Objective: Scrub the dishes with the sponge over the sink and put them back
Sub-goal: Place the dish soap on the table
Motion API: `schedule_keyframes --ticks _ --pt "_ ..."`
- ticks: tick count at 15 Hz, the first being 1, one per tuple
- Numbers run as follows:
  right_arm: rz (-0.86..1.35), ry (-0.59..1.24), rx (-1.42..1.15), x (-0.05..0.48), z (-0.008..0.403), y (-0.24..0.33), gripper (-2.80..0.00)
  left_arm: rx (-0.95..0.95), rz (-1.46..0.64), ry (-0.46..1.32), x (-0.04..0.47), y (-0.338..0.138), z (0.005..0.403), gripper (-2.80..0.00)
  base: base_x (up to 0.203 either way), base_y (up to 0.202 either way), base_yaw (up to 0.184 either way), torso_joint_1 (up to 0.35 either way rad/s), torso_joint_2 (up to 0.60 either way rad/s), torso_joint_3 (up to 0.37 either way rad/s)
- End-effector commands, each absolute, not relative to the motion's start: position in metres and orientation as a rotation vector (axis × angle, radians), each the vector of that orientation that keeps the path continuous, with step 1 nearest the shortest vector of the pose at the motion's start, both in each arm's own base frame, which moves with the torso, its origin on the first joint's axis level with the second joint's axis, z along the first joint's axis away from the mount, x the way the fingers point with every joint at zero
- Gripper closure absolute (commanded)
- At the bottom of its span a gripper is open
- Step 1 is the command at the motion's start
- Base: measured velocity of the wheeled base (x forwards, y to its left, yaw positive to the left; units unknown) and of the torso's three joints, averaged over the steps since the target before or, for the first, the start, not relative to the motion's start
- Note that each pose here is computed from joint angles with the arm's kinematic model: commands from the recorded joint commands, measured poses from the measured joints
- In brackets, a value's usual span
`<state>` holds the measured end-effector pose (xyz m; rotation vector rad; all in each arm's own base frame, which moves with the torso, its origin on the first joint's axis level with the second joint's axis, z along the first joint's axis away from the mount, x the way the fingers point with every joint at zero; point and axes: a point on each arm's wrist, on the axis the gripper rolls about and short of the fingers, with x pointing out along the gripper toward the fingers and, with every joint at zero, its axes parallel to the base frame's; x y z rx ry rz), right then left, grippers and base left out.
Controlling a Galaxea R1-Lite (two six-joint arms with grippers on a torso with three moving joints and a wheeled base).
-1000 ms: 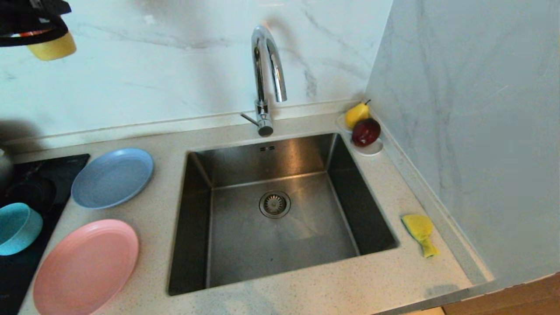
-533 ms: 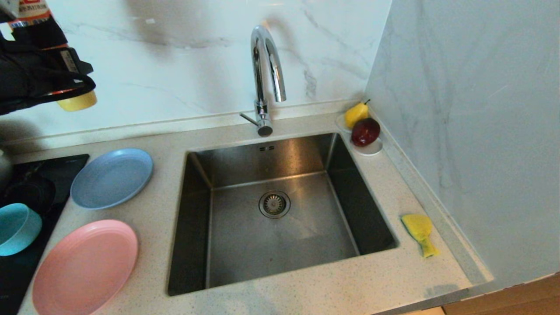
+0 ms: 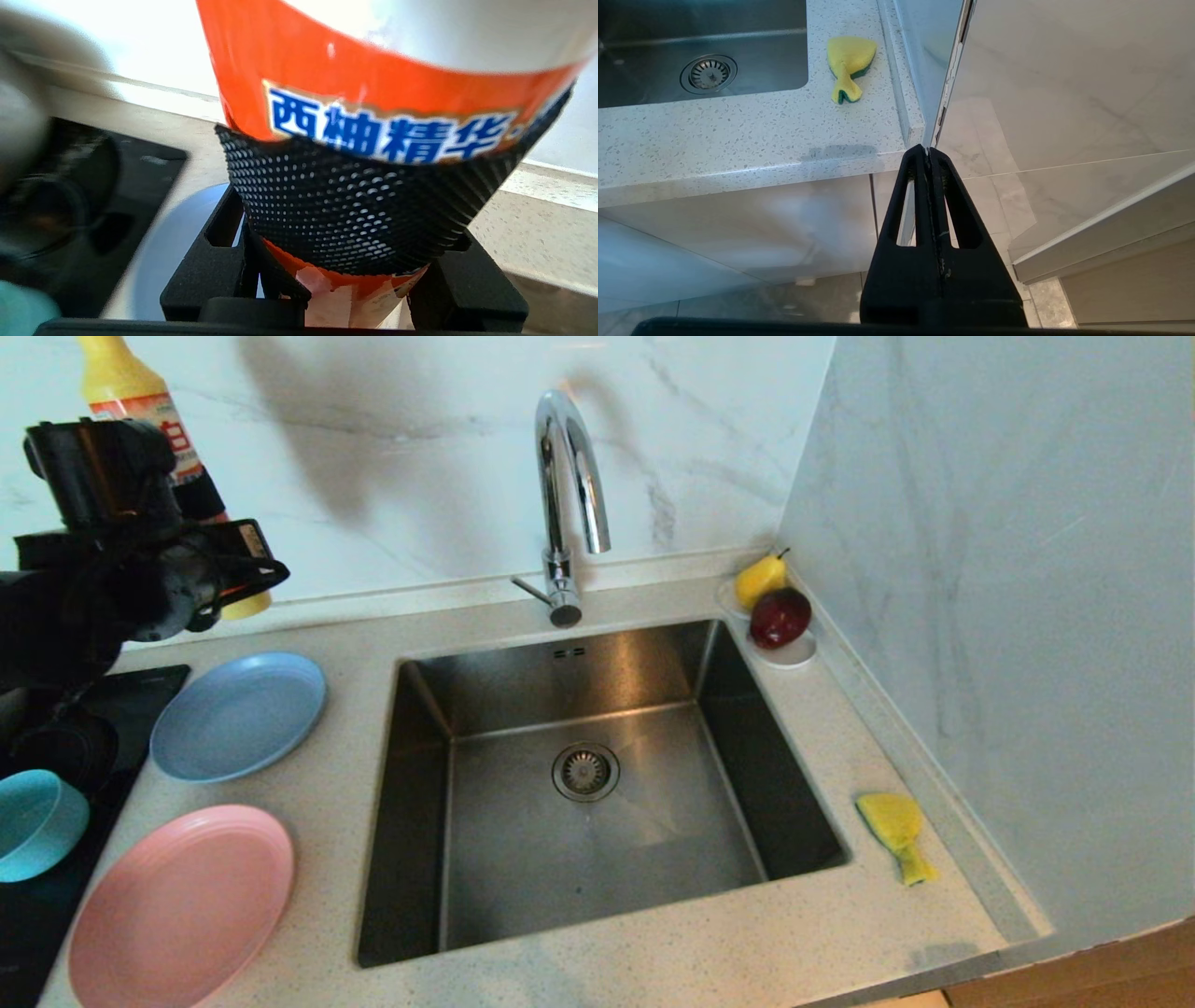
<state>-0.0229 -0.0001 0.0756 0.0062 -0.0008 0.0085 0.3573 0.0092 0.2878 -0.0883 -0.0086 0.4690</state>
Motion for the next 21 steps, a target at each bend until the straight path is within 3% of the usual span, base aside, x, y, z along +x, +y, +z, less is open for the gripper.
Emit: schedule_keyframes --ticks 1,12,21 --pt "0.009 0.0 0.006 -0.023 0.075 0.0 0.0 -0.075 0.459 0.038 0.391 0.001 0.254 0.0 0.0 0.0 0.0 0.0 0.0 0.0" --pt "0.009 0.0 0.006 -0.023 0.075 0.0 0.0 -0.089 0.584 -0.056 0.479 -0.021 0.198 0.0 0.0 0.0 0.0 0.0 0.0 0.0" --pt "0.009 0.0 0.006 -0.023 0.076 0.0 0.0 -0.112 0.648 -0.124 0.512 -0.023 0.186 0.0 0.0 0.0 0.0 0.0 0.0 0.0"
